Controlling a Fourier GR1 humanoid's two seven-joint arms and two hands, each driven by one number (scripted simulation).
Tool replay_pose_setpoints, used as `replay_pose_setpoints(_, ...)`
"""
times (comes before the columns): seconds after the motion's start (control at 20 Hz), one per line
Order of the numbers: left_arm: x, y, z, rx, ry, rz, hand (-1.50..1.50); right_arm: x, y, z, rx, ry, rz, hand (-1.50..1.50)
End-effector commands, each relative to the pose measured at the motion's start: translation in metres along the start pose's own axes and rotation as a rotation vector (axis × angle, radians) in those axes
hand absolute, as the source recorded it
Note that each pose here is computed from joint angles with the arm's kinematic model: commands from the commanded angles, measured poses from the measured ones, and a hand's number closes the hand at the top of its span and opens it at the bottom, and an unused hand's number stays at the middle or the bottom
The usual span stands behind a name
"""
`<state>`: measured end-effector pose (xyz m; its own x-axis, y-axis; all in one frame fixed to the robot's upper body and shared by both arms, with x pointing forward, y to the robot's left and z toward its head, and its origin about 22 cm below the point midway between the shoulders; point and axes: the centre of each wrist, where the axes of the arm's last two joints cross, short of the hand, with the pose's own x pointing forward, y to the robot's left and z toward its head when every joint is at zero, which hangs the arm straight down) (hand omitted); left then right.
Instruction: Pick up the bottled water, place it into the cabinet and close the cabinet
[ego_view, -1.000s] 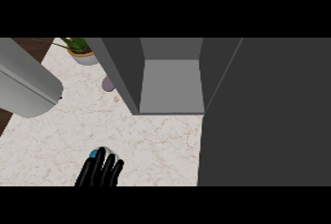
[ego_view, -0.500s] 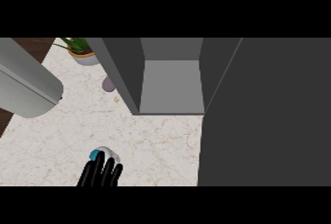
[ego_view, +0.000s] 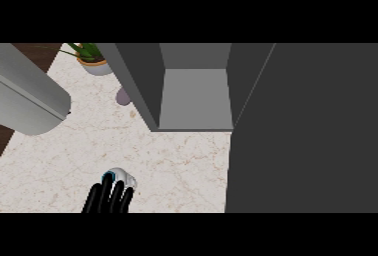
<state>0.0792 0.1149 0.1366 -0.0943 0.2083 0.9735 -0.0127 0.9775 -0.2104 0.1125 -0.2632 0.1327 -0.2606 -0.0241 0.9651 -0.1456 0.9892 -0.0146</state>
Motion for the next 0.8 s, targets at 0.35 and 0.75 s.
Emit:
replay_pose_setpoints(0.35,0.014,0.021,0.016,0.150,-0.085,-0.079,-1.50,0.038,0.003,0.025,0.051,-0.068,-0.079,-1.50)
replay_pose_setpoints(0.75,-0.011,0.051,0.002,0.191,-0.027,-0.180,-1.50,0.048,0.007,0.036,0.060,-0.083,-0.068,-1.50)
